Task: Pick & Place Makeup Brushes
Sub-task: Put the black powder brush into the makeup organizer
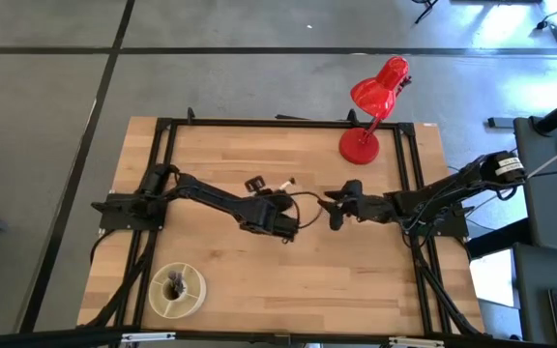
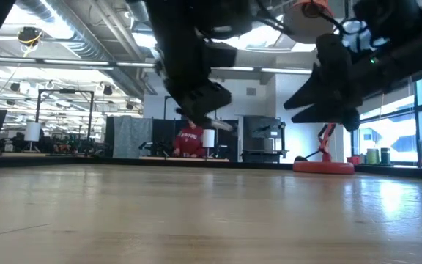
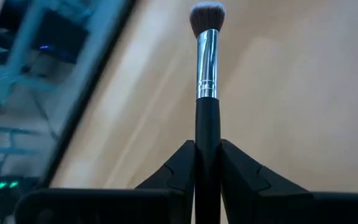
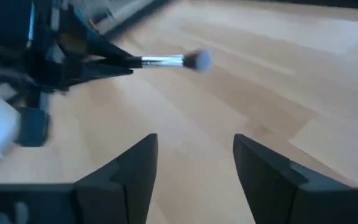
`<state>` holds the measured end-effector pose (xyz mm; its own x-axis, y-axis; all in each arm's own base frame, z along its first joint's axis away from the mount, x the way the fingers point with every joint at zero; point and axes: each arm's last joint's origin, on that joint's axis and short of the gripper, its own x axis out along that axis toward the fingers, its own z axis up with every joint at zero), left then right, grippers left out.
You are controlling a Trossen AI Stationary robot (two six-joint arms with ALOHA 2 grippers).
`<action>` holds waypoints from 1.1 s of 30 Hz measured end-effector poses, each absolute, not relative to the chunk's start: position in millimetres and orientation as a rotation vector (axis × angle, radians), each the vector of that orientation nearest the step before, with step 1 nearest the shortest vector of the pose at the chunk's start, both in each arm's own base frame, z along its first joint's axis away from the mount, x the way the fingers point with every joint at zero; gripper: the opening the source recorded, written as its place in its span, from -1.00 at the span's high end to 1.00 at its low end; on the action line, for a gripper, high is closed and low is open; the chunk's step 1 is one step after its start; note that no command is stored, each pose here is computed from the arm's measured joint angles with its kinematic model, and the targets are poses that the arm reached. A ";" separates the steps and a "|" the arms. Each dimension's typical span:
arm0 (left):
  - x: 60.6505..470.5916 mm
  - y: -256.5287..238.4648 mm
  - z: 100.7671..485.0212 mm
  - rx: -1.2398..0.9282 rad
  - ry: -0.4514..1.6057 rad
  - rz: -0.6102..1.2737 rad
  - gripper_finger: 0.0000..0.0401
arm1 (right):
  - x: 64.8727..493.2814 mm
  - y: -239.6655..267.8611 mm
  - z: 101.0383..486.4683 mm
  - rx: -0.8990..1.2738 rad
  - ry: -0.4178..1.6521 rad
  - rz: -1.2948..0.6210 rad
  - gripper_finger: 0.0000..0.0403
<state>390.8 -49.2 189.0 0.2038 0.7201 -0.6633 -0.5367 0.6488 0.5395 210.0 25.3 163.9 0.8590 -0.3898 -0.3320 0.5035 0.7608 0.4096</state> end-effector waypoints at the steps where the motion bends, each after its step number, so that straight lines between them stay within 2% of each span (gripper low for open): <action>1: 387.7 -49.5 190.9 0.206 1.024 0.912 0.75 | 207.5 23.9 161.2 0.541 0.191 -0.480 -0.04; 6: 372.4 -42.8 195.1 0.096 0.857 1.047 0.74 | 195.1 19.1 154.2 0.647 -0.015 -0.426 -0.04; 9: 370.5 -40.2 189.7 0.007 0.763 1.083 0.74 | 197.6 19.0 152.0 0.695 -0.065 -0.429 -0.04; 15: 390.0 -46.6 190.3 -0.111 0.612 0.971 0.73 | 225.5 23.1 153.6 0.695 -0.108 -0.454 -0.04; 21: 410.5 -59.6 204.7 -0.105 0.509 0.776 0.73 | 240.2 26.8 154.8 0.685 -0.112 -0.373 -0.04; 26: 415.1 -65.6 212.7 -0.065 0.441 0.769 0.74 | 229.2 24.5 158.8 0.725 -0.231 -0.357 -0.04; 33: 419.7 -68.0 221.0 -0.035 0.361 0.779 0.73 | 228.8 24.6 159.7 0.714 -0.255 -0.344 -0.04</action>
